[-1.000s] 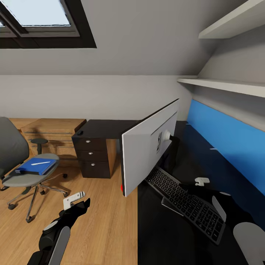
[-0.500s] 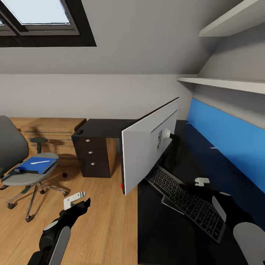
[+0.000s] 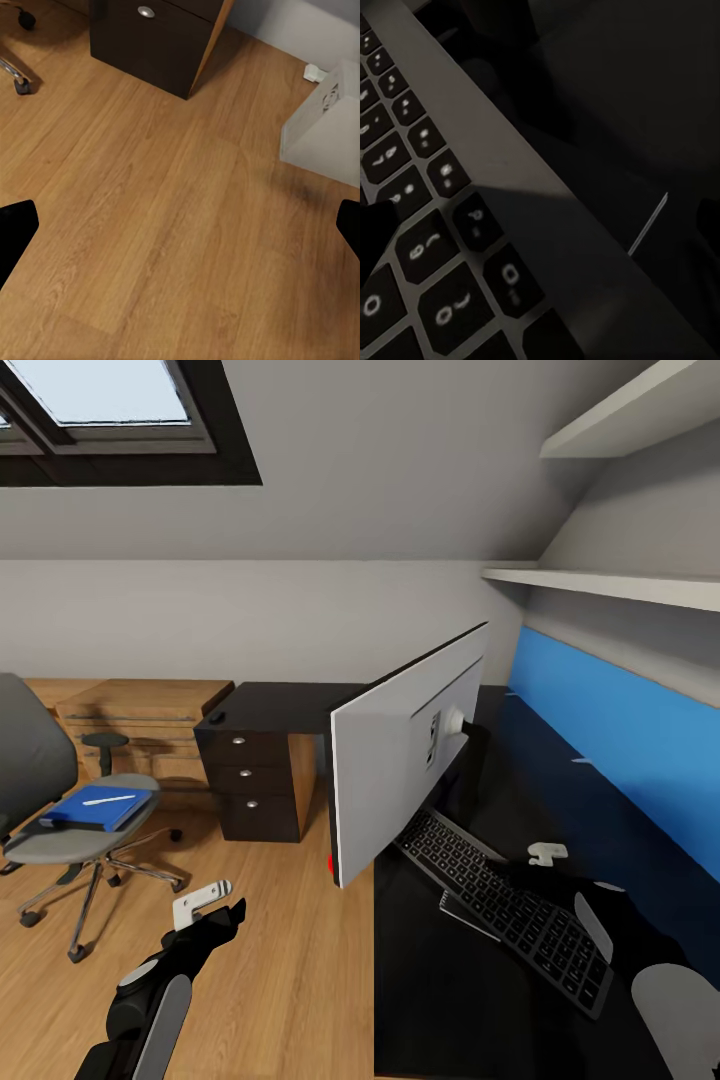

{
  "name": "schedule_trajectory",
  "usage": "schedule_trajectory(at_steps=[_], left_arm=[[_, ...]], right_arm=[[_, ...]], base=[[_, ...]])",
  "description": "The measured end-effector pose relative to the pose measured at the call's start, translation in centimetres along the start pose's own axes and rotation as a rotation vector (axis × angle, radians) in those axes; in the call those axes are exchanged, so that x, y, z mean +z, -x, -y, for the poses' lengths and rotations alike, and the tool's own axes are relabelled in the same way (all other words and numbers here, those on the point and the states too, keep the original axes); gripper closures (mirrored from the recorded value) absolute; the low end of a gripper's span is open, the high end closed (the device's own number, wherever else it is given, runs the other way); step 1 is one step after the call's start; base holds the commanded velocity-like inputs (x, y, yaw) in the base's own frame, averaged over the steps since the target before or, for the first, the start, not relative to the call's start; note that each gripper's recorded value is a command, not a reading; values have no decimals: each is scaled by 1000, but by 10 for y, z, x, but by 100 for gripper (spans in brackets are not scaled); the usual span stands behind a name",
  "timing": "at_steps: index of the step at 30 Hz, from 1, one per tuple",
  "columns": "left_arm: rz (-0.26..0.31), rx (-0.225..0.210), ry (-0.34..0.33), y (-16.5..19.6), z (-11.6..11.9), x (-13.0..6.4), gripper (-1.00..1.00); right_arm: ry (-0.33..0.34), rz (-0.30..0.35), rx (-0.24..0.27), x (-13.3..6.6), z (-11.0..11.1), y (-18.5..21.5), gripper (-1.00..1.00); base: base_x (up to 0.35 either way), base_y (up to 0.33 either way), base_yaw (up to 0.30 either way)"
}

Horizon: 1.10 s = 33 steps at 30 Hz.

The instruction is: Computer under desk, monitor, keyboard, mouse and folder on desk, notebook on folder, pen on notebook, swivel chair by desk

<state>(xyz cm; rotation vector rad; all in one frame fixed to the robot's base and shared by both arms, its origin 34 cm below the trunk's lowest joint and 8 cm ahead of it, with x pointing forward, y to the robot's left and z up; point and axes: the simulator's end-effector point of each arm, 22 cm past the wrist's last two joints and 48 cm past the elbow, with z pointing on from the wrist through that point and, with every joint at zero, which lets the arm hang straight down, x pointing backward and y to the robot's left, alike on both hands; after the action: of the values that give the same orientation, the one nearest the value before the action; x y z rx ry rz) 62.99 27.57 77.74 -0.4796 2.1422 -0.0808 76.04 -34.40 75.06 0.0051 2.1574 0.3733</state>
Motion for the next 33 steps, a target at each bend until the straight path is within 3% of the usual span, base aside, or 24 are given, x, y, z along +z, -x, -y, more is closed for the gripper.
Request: schedule_trajectory(at_steps=[33], left_arm=[[-1, -6, 9, 1, -7, 1, -100]], right_arm=[[10, -1, 5, 3, -7, -2, -100]], base=[[-45, 0, 0]])
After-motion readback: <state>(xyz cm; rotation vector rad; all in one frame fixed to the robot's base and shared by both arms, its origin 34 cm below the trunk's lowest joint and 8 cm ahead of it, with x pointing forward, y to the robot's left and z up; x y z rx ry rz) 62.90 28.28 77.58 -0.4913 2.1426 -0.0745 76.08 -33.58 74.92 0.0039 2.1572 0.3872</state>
